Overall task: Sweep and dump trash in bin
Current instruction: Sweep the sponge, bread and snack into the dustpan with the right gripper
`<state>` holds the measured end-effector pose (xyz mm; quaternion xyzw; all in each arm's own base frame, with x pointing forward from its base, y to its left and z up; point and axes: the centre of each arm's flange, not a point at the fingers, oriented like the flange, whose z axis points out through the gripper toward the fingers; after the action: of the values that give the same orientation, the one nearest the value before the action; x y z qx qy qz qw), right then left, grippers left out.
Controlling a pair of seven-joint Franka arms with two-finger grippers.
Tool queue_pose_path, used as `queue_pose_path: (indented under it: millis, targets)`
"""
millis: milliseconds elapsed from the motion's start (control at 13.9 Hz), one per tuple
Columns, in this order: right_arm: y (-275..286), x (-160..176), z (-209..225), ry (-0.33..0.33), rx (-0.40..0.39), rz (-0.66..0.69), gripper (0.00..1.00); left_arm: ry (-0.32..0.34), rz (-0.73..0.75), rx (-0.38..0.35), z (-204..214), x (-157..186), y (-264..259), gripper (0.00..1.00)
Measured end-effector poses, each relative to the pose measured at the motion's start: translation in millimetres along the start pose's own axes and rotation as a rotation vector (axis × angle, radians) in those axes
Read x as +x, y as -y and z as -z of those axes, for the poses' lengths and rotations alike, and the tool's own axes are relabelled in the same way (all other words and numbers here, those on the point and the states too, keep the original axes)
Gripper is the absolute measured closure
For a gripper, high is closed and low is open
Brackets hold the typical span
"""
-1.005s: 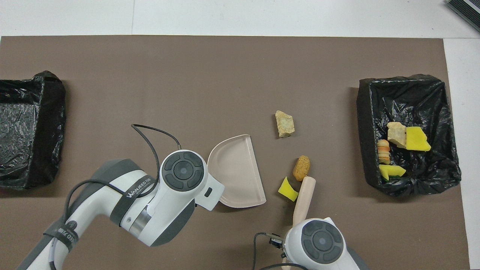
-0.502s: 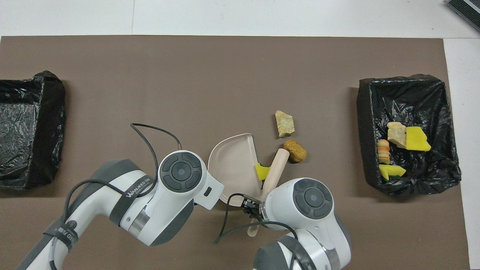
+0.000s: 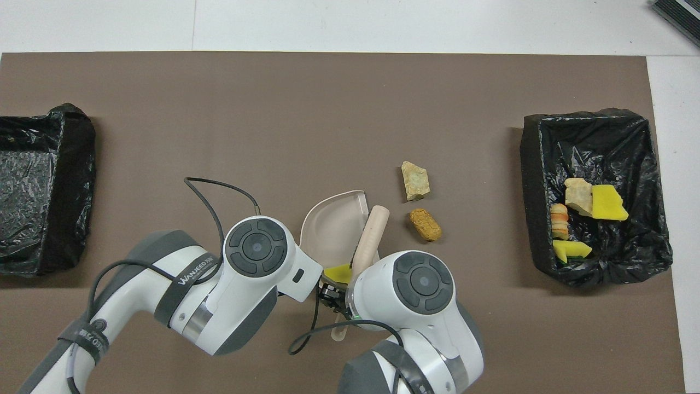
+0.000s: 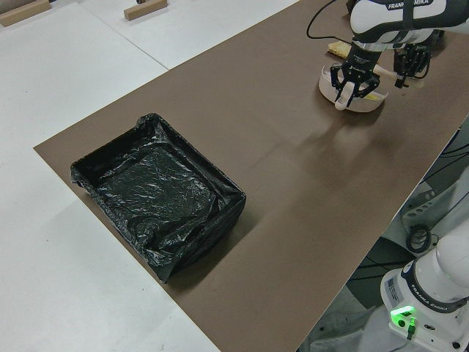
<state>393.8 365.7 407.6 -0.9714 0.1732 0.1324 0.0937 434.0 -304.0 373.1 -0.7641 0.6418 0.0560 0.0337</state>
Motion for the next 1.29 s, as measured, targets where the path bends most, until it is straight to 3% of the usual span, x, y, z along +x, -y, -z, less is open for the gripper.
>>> queue_pose_path:
  millis: [144, 359, 861, 1076, 1292]
  targets:
    - [-19, 6, 19, 0.028, -0.06, 0.07, 0.73, -0.001, 0.005, 0.0, -1, -2, 2, 0.68]
    - [-63, 33, 49, -0.042, -0.181, 0.214, 0.73, -0.004, 0.015, 0.001, -2, -5, 6, 0.68]
    - [-166, 133, 64, -0.084, -0.37, 0.493, 0.73, -0.019, 0.1, 0.008, 8, -8, 28, 0.68]
    - [-201, 159, 59, -0.081, -0.376, 0.502, 0.73, -0.024, 0.12, 0.0, 8, 1, 54, 0.68]
    - [-196, 165, 32, -0.062, -0.373, 0.523, 0.73, -0.014, 0.12, -0.014, 8, 11, 65, 0.68]
